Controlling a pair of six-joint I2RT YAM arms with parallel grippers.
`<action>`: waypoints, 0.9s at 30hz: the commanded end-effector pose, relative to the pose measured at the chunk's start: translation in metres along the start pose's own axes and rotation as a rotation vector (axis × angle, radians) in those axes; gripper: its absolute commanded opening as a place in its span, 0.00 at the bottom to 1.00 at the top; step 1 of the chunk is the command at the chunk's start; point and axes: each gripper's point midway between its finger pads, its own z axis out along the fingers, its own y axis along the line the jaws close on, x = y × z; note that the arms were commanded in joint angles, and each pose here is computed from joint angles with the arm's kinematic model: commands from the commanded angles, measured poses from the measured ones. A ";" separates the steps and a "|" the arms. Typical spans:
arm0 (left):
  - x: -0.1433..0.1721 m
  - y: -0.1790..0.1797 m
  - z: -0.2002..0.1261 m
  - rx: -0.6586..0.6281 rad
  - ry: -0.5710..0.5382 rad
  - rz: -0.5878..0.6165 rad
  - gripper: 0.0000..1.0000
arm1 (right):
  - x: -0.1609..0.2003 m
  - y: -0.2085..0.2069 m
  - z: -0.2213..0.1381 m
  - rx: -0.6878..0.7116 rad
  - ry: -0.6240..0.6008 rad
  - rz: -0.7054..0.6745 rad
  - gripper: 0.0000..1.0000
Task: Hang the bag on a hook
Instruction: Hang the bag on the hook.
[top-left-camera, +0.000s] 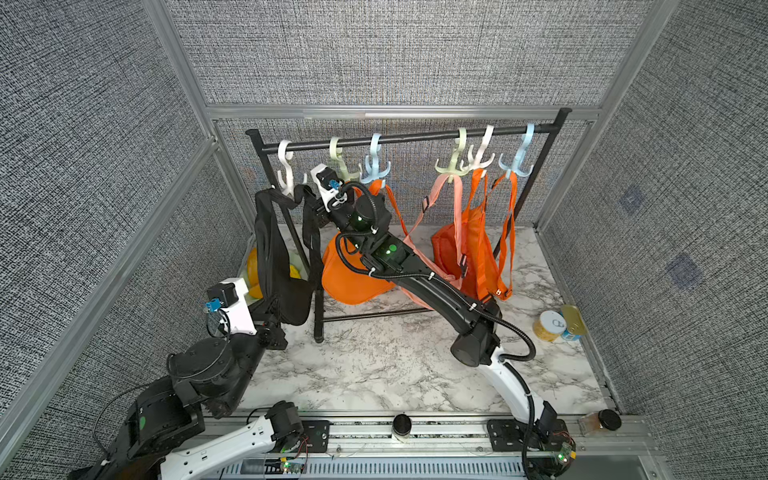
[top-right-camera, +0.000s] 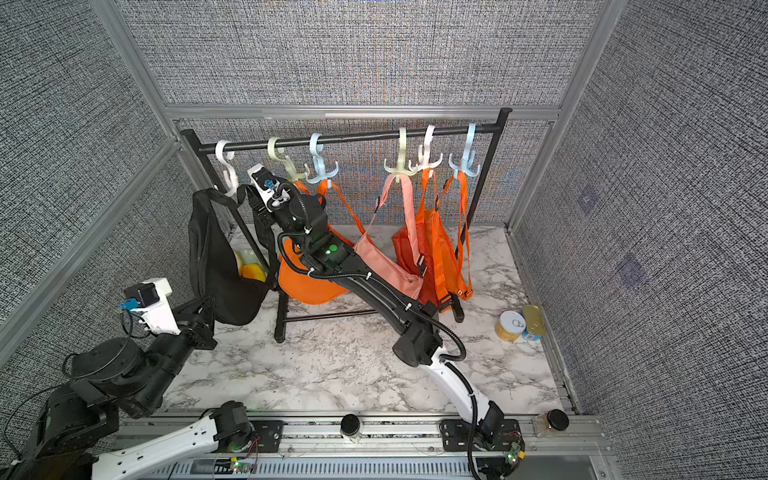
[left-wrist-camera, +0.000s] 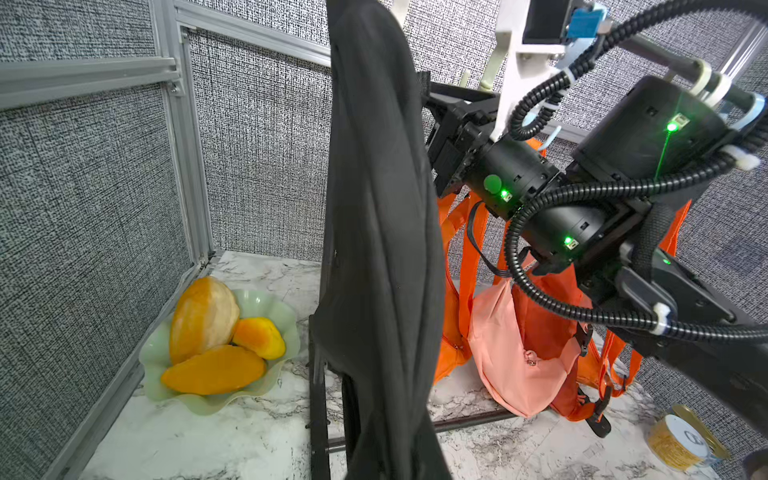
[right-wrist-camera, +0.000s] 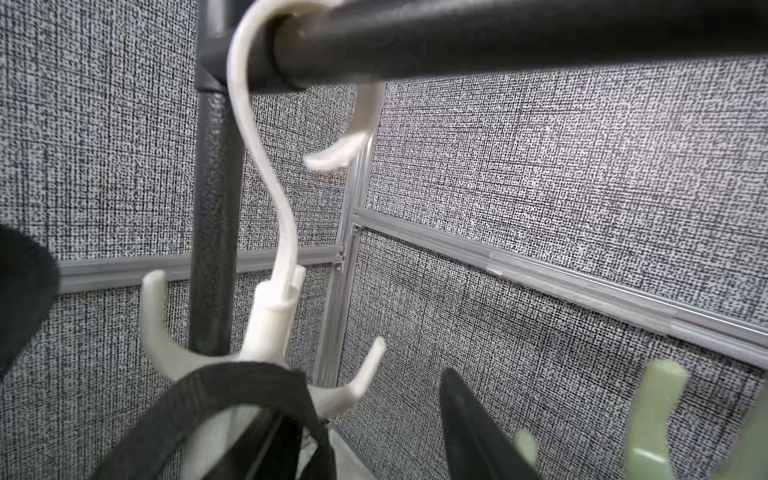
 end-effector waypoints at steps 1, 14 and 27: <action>-0.003 0.004 -0.002 -0.011 -0.011 -0.020 0.00 | -0.006 -0.002 -0.003 0.011 0.003 -0.048 0.56; 0.017 0.005 -0.001 -0.001 0.041 -0.037 0.00 | 0.021 0.025 -0.008 -0.109 0.076 -0.055 0.36; 0.062 -0.011 0.018 0.020 0.139 -0.001 0.00 | 0.041 0.011 -0.025 -0.043 0.188 -0.063 0.26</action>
